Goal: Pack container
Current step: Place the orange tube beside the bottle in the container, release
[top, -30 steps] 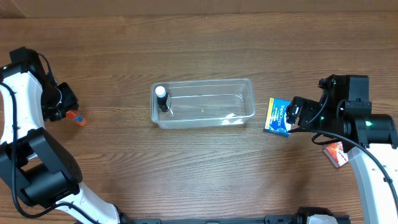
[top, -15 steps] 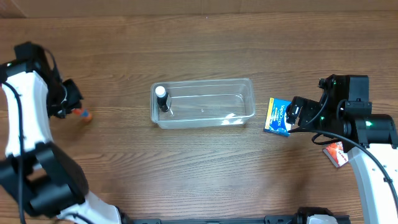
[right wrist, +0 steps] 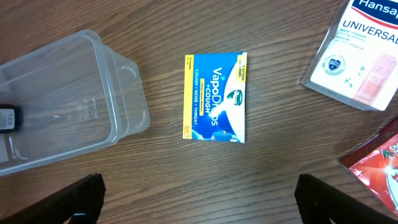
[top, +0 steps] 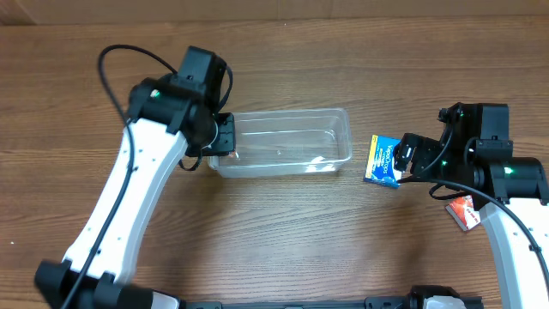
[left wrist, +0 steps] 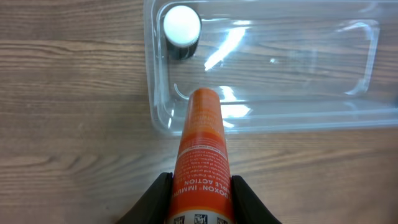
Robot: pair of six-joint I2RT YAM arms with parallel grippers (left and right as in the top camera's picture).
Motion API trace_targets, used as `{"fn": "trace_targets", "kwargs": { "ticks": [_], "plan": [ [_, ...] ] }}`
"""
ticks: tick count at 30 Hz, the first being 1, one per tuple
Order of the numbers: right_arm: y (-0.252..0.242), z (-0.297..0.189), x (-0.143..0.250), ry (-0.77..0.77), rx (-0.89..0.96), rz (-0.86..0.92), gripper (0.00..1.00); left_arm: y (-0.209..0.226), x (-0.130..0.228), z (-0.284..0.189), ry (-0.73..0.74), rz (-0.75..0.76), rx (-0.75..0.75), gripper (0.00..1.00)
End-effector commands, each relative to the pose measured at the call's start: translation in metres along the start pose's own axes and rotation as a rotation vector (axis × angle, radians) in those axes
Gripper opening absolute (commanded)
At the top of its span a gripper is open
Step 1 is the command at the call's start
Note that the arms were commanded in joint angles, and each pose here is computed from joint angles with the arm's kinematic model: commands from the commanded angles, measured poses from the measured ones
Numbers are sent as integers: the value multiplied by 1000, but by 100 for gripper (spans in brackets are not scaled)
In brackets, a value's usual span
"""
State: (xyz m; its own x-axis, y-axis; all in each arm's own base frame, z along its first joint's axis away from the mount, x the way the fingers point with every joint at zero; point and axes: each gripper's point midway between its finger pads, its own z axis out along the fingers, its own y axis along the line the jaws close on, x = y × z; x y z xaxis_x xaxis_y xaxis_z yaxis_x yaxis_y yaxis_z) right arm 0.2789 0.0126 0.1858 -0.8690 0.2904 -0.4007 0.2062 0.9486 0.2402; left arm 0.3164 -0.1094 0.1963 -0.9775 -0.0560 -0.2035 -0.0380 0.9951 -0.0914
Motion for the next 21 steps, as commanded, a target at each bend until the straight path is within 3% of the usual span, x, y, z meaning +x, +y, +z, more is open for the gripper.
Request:
{"fn": "trace_targets", "kwargs": {
  "ticks": [1,11,18,21],
  "plan": [
    [4,-9,-9,-32,-15,-7,100,1,-8,31,31,-11,-42,4],
    [4,-9,-9,-33,-14,-7,100,12,-15,92,122,-5,-154,4],
    [4,-9,-9,-33,-14,-7,100,8,-12,99,151,-7,-135,4],
    [4,-9,-9,-32,-14,-7,100,8,-9,101,162,-7,-132,16]
  ]
}}
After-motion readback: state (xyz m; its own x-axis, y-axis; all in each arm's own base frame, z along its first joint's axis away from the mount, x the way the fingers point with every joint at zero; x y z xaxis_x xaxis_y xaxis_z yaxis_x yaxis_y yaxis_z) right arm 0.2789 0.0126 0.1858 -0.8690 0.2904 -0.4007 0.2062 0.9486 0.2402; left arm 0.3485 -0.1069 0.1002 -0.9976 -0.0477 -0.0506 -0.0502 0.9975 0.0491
